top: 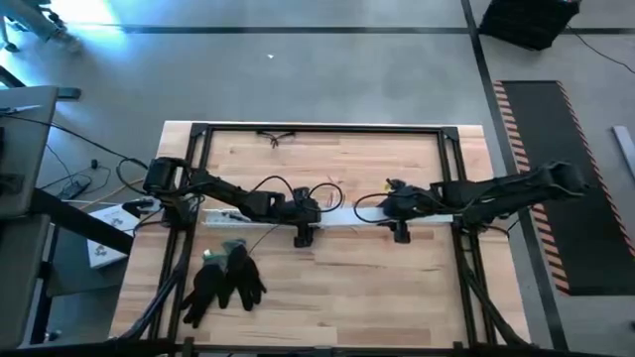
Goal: Ziptie cables
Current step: Close the white cable duct
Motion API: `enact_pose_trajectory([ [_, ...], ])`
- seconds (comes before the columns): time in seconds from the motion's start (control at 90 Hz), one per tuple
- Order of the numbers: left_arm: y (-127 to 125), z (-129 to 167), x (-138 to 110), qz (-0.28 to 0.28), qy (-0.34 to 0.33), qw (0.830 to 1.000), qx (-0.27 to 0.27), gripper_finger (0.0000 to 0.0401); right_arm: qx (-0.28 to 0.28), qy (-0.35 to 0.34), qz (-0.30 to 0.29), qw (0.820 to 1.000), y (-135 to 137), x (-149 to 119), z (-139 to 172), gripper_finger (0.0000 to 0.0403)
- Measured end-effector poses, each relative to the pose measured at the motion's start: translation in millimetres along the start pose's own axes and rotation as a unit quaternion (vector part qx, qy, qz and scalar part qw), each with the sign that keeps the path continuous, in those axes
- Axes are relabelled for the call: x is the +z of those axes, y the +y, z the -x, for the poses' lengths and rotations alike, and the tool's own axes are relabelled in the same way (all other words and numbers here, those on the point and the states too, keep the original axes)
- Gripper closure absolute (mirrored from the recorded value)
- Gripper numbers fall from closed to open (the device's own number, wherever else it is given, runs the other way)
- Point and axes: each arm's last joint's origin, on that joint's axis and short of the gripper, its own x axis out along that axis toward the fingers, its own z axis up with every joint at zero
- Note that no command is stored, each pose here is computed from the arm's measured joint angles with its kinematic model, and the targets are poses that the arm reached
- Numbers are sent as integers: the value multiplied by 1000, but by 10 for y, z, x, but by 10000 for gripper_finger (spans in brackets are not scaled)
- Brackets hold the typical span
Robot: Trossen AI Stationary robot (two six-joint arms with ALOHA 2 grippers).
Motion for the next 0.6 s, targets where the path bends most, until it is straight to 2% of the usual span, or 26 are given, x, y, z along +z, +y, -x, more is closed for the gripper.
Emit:
enact_pose_trajectory([
  [0.222,0,0,-2,6,1,1000,0,166,5,-30,-28,999,6,-267,-112,195],
  [0.6,-2,0,-2,20,1,1000,-3,166,11,-67,-12,998,-7,-157,18,195],
])
